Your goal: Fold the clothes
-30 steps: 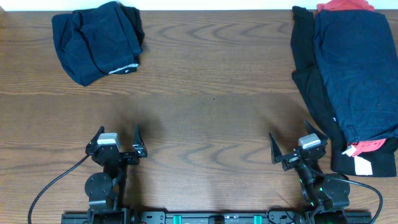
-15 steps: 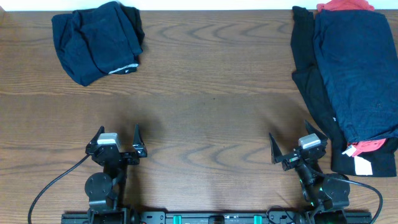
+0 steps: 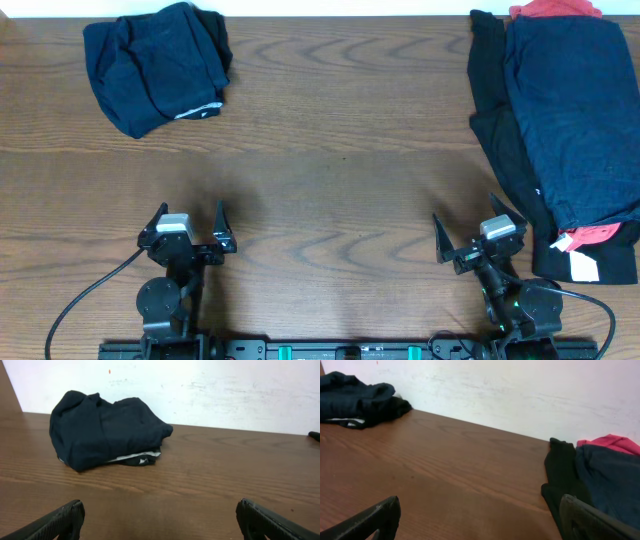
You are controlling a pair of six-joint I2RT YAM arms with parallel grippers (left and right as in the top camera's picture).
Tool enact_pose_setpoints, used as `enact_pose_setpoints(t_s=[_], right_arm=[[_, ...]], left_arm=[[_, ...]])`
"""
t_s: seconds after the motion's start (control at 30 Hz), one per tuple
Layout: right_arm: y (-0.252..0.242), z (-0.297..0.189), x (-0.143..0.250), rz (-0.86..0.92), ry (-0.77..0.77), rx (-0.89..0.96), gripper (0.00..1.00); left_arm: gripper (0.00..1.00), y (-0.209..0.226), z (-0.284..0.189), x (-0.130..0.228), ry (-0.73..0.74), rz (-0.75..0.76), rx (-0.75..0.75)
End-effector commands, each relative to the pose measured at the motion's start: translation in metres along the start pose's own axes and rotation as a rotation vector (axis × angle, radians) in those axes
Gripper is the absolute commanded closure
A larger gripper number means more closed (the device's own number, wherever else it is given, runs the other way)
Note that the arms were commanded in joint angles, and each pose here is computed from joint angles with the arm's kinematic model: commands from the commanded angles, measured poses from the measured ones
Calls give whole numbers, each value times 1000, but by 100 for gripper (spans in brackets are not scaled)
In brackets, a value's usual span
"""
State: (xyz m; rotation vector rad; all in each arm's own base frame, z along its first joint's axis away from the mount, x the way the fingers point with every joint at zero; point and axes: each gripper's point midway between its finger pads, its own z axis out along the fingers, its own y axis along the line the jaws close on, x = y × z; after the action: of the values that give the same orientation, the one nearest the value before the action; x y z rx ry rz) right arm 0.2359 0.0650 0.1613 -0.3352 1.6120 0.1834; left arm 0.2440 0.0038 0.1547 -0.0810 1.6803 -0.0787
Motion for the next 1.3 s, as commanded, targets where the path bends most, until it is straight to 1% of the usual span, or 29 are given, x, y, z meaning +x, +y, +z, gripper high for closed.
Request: enact_pose_setpoints(t_s=[0.0, 1.27], right_arm=[[-1, 0, 1, -11, -3, 4, 1], [-1, 0, -3, -14, -16, 6, 1]], left_arm=[[2, 1, 2, 15, 34, -5, 3], [2, 1, 2, 15, 33, -5, 3]])
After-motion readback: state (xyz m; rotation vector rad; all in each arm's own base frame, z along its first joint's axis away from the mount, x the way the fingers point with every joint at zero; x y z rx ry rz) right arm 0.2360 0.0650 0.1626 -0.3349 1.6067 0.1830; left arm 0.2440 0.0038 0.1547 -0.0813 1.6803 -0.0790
